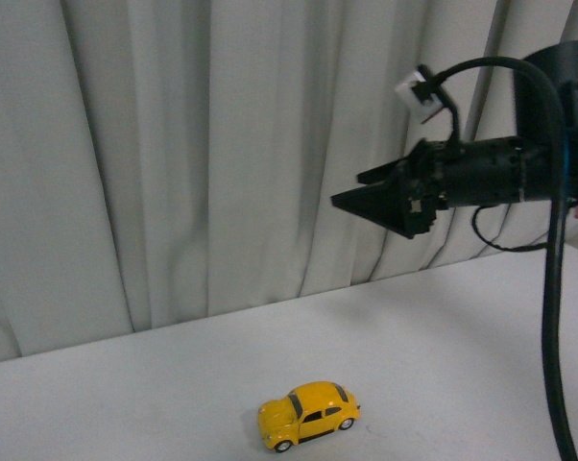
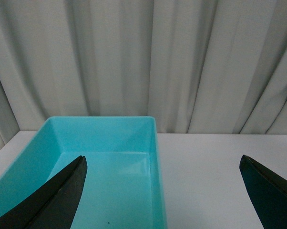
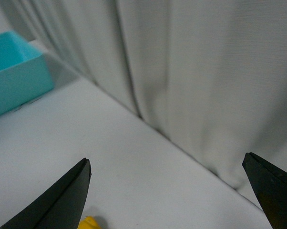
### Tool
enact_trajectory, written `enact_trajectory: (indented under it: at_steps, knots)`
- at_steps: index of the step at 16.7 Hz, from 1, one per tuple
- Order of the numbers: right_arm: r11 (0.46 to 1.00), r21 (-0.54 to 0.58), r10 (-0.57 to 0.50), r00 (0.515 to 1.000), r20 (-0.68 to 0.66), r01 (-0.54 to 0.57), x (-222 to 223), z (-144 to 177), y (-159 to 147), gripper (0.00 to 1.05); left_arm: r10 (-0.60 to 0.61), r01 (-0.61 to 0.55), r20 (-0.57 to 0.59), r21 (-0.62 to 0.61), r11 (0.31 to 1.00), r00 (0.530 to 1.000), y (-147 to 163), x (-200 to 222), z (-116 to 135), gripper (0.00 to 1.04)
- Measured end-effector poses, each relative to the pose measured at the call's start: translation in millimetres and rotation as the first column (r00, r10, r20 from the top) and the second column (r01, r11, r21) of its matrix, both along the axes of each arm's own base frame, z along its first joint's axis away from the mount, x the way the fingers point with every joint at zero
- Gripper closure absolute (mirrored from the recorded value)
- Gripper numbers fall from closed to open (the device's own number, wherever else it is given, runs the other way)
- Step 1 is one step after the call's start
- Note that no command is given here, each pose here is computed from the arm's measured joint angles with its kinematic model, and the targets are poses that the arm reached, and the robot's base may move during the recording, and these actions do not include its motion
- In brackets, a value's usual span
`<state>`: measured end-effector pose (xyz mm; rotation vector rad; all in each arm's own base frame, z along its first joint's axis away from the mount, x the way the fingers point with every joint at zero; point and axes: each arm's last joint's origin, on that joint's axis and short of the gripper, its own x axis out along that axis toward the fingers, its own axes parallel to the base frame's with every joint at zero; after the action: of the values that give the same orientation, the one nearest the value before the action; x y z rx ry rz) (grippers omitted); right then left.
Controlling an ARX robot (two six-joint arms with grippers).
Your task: Wind up and store yellow beetle toy
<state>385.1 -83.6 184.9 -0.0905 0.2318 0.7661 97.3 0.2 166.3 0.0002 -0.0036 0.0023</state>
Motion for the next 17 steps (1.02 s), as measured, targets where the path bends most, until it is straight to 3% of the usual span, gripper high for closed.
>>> enact_trajectory:
  at_steps: [2, 4, 8, 11, 17]
  knots:
    - [0.976, -0.101, 0.186, 0.98, -0.074, -0.193, 23.9, -7.9, 20.4, 0.07, 0.0, 0.0, 0.0, 0.0, 1.0, 1.0, 0.0, 0.0, 0.0, 0.07]
    - [0.909, -0.209, 0.322, 0.926, -0.195, -0.36, 30.6, -31.9, 30.9, 0.07, 0.0, 0.0, 0.0, 0.0, 1.0, 1.0, 0.0, 0.0, 0.1, 0.07]
    - [0.676, -0.335, 0.559, 0.753, -0.346, -0.656, 12.1, -71.8, 54.0, 0.07, 0.0, 0.0, 0.0, 0.0, 1.0, 1.0, 0.0, 0.0, 0.1, 0.07]
    - [0.571, -0.463, 0.613, 0.727, -0.309, -0.678, 19.6, -90.3, 67.1, 0.07, 0.0, 0.0, 0.0, 0.0, 1.0, 1.0, 0.0, 0.0, 0.0, 0.07]
    - [0.524, -0.511, 0.593, 0.723, -0.354, -0.681, 27.7, -115.5, 75.0, 0.07, 0.0, 0.0, 0.0, 0.0, 1.0, 1.0, 0.0, 0.0, 0.0, 0.07]
